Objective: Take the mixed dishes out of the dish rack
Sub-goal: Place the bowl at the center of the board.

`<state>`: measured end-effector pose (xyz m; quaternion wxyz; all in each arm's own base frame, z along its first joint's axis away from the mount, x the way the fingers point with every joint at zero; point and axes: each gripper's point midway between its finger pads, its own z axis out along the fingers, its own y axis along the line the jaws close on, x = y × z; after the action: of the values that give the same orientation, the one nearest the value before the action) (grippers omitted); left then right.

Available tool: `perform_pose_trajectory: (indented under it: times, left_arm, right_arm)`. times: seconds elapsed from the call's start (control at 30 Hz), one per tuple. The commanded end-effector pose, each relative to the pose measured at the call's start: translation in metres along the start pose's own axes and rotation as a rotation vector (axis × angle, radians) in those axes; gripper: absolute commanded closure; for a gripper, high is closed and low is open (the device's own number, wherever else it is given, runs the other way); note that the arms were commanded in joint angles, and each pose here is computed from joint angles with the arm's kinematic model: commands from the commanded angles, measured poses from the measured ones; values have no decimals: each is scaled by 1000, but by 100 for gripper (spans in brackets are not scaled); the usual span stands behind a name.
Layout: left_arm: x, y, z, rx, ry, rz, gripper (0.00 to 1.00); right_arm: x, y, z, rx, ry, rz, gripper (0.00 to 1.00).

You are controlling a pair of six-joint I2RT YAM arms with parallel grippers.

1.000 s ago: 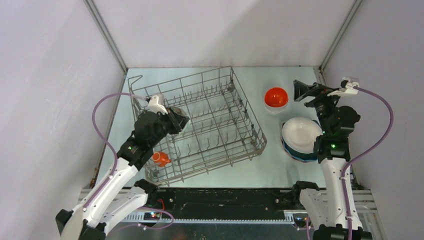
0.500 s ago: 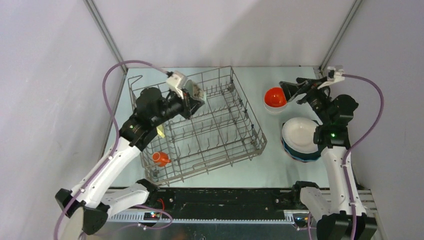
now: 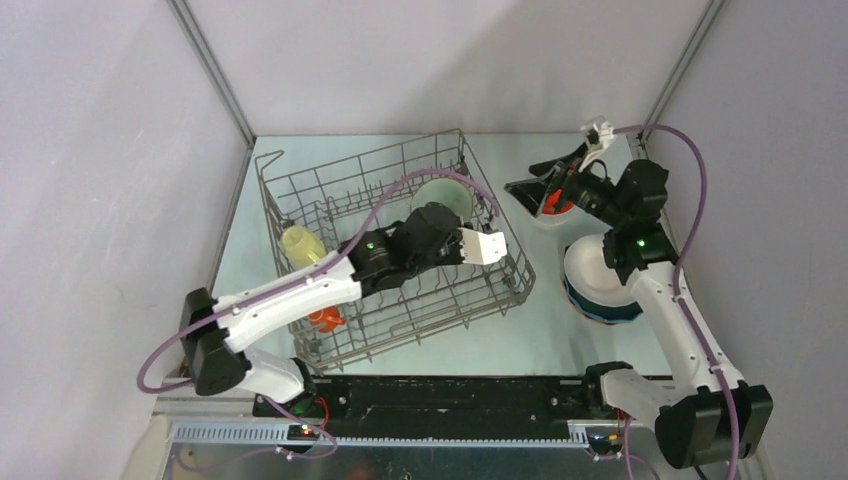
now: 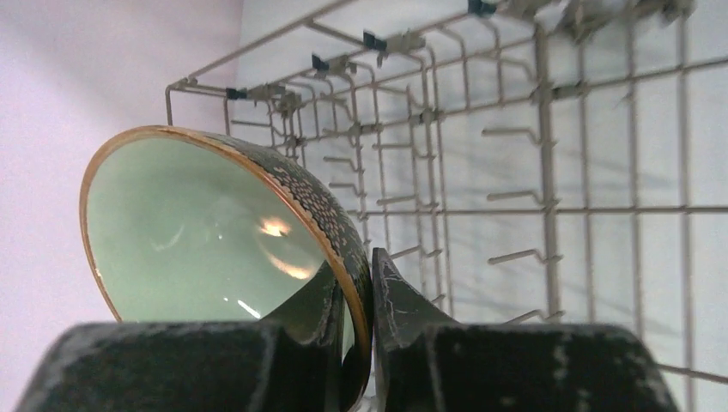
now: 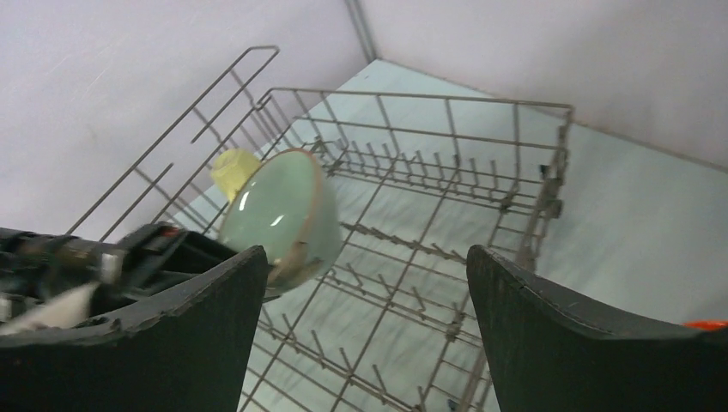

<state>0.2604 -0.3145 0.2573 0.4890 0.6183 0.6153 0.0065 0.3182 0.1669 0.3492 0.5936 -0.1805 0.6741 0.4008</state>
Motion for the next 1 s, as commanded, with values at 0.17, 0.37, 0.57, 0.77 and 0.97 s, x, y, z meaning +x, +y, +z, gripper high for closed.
perform_pose_trajectory:
  times: [0.17, 0.37, 0.57, 0.77, 0.97]
  left_arm:
    - [-21, 37, -14, -216, 42, 277, 100]
    - [-22, 25, -14, -194, 44, 339, 100]
    - [-23, 30, -14, -248, 58, 337, 100]
    - [-26, 33, -19, -283, 28, 311, 100]
    - [-33, 46, -25, -394, -39, 224, 19]
  right_arm:
    - [18, 30, 45, -48, 115, -78, 12]
    - [44, 33, 77, -29, 199, -85, 16]
    - [60, 25, 92, 49, 284, -117, 37]
    - [54, 11, 87, 143, 278, -176, 86]
    - [45, 0, 82, 205, 248, -151, 100]
